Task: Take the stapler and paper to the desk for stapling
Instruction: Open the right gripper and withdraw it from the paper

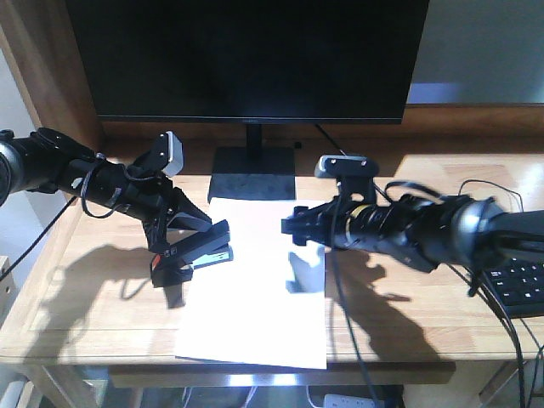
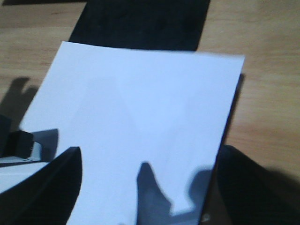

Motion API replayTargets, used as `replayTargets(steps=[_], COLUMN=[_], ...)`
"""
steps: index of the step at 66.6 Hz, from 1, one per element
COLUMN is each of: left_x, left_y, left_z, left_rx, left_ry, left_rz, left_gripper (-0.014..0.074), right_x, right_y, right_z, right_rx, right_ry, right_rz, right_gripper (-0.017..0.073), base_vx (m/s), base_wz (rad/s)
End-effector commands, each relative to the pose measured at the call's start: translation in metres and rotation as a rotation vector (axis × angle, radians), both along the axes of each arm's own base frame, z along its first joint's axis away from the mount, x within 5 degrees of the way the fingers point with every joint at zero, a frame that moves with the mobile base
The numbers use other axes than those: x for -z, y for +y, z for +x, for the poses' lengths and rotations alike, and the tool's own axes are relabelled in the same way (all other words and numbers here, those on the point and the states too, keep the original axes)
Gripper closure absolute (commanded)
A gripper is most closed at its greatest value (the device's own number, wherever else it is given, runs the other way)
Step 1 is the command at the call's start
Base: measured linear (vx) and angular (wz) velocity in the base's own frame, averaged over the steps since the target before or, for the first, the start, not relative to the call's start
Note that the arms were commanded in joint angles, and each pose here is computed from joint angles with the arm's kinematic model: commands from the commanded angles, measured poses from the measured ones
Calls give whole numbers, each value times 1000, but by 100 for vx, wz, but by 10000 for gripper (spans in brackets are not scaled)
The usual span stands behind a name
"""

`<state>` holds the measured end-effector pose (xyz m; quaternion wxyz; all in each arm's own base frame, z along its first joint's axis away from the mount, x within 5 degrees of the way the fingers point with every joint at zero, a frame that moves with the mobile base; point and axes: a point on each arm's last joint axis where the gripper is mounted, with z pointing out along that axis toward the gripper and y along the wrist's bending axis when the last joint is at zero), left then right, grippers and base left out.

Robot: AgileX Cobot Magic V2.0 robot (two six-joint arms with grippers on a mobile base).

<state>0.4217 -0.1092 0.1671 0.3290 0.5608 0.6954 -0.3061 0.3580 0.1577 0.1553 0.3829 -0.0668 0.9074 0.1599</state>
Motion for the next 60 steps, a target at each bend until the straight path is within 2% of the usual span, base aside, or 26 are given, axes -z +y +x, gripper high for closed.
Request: replayTargets(steps=[1,6,19,28,36,46,60], left_x=[-35,-35,-35,-35,-35,-35,-35], left_y=[-4,-4,-4,-4,-4,-4,-4], left_z=[0,0,0,0,0,0,0], left_rx=[-1,-1,-1,-1,-1,-1,-1], left_ry=[-60,-60,-60,-60,-60,-60,-60], left_rz=[-71,-71,-71,-71,-71,-71,-71], left_gripper=[601,601,601,601,601,601,601], right_x=[-50,-73,-137,-178,-212,-233,-226], right_y=[-7,-14,-34,-49,-67,-90,-117], right_z=[-3,-10,-40,-72,-115,-167,-228], right_rx=[-40,-39,-8,2,16,30,42], right_ry=[-131,-169,-292,-413,-542,-675,-802], right_rz=[-77,-131,-184,-178,-142,-120,-138], right_gripper=[-5,-5,-5,-5,-5,-5,-5], base_vx=[0,0,0,0,0,0,0], base_wz=[0,0,0,0,0,0,0])
